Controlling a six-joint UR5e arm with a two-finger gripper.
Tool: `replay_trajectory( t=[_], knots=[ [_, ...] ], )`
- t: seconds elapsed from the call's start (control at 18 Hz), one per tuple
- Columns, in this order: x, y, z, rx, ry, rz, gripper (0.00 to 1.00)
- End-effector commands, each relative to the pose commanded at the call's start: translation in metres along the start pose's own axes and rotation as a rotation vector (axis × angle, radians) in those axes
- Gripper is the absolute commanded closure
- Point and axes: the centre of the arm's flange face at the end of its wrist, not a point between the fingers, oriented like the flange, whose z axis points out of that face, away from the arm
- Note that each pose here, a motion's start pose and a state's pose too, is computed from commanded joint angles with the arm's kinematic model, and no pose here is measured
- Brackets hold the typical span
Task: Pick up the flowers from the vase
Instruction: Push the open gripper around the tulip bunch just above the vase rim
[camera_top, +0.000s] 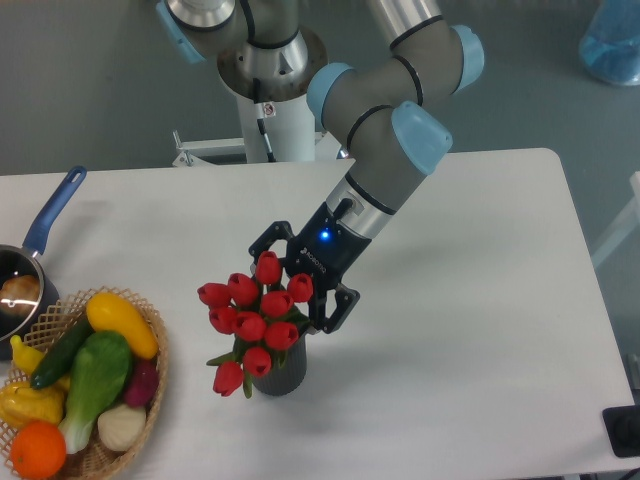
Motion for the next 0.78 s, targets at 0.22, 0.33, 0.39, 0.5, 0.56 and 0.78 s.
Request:
replay_trajectory(
  t=[0.22, 0.33, 0.39, 0.5, 0.56, 0.78],
  knots=[
    [-0.0013, -0.0007, -0.0021, 0.032, 0.006, -0.006, 0.23],
    [-0.0021, 0.0002, -0.0017, 0.041, 0.009, -0.011, 0.37],
    [-0.0020, -0.0003, -0.0017, 0.047, 0.011, -0.013, 0.40],
    [-0.0029, 0.0014, 0.0000, 0.047, 0.014, -0.015, 0.49],
    [-0.0041, 0.0032, 0.0005, 0.047, 0.015, -0.018, 0.51],
    [-0.0069, 0.0073, -0.0025, 0.047, 0.009, -0.026, 0.55]
  ],
)
